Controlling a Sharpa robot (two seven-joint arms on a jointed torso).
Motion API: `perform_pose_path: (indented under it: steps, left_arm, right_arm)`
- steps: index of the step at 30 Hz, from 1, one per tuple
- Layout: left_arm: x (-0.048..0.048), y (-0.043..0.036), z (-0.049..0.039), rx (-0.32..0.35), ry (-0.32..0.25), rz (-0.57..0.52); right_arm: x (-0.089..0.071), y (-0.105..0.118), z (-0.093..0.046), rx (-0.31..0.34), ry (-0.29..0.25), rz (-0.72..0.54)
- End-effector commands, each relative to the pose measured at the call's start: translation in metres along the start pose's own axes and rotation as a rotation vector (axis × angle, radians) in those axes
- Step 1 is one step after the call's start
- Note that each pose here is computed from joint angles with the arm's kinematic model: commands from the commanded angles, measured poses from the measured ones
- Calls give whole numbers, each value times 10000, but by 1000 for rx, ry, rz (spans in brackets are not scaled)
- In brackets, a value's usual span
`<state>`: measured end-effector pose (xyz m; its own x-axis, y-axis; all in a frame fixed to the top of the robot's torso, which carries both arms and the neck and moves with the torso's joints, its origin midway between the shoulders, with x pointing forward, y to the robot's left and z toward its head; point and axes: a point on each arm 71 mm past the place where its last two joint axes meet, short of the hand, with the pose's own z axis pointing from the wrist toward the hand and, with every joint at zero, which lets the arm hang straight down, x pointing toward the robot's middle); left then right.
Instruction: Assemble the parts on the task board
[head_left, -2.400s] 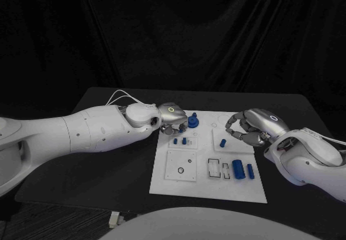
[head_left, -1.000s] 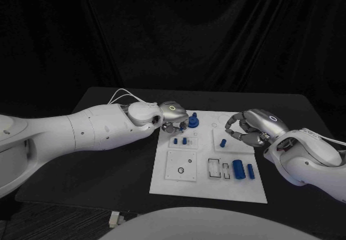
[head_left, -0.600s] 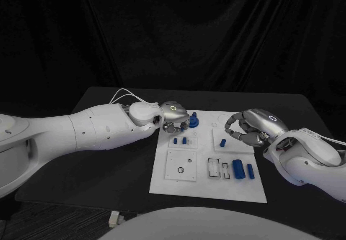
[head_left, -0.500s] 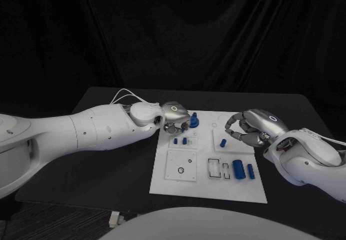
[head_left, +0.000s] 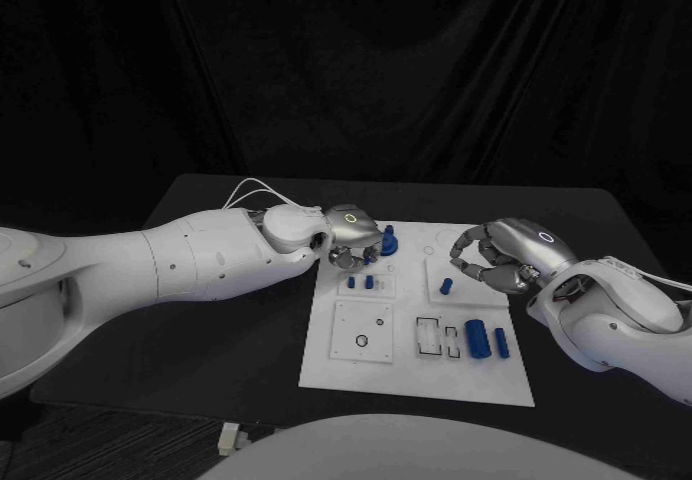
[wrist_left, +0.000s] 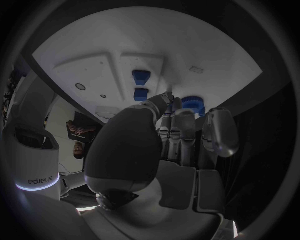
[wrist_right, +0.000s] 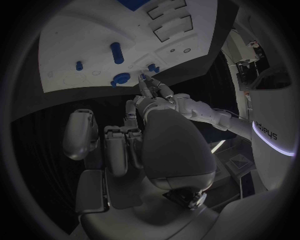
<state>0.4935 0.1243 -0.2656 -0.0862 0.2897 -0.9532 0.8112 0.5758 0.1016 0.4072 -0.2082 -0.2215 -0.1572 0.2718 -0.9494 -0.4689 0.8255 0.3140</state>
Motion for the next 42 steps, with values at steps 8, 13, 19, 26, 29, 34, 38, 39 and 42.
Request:
perform_pose_path:
  steps: [8, 13, 19, 26, 29, 34, 38, 39, 42]
  left_arm:
    - [46, -33, 10, 8, 25, -9]
    - [67, -32, 9, 7, 29, -11]
    - [90, -17, 0, 2, 35, -13]
    - [101, -5, -11, -3, 37, -14]
    - [106, 1, -15, -5, 38, -14]
    - [112, 6, -19, -7, 39, -15]
    - [117, 9, -26, -8, 40, -15]
    - [118, 10, -27, -9, 40, -15]
    - [123, 15, -34, -11, 41, -16]
  right_arm:
    - [10, -4, -3, 10, 3, -5]
    - [10, -3, -3, 10, 3, -5]
    - [11, -3, -2, 10, 4, -5]
    - [13, 0, 1, 9, 5, -5]
    - [15, 1, 1, 9, 6, -5]
    - [15, 1, 1, 9, 7, -5]
    - [16, 2, 1, 9, 7, -5]
    - [16, 2, 1, 9, 7, -5]
    - [16, 2, 1, 10, 8, -5]
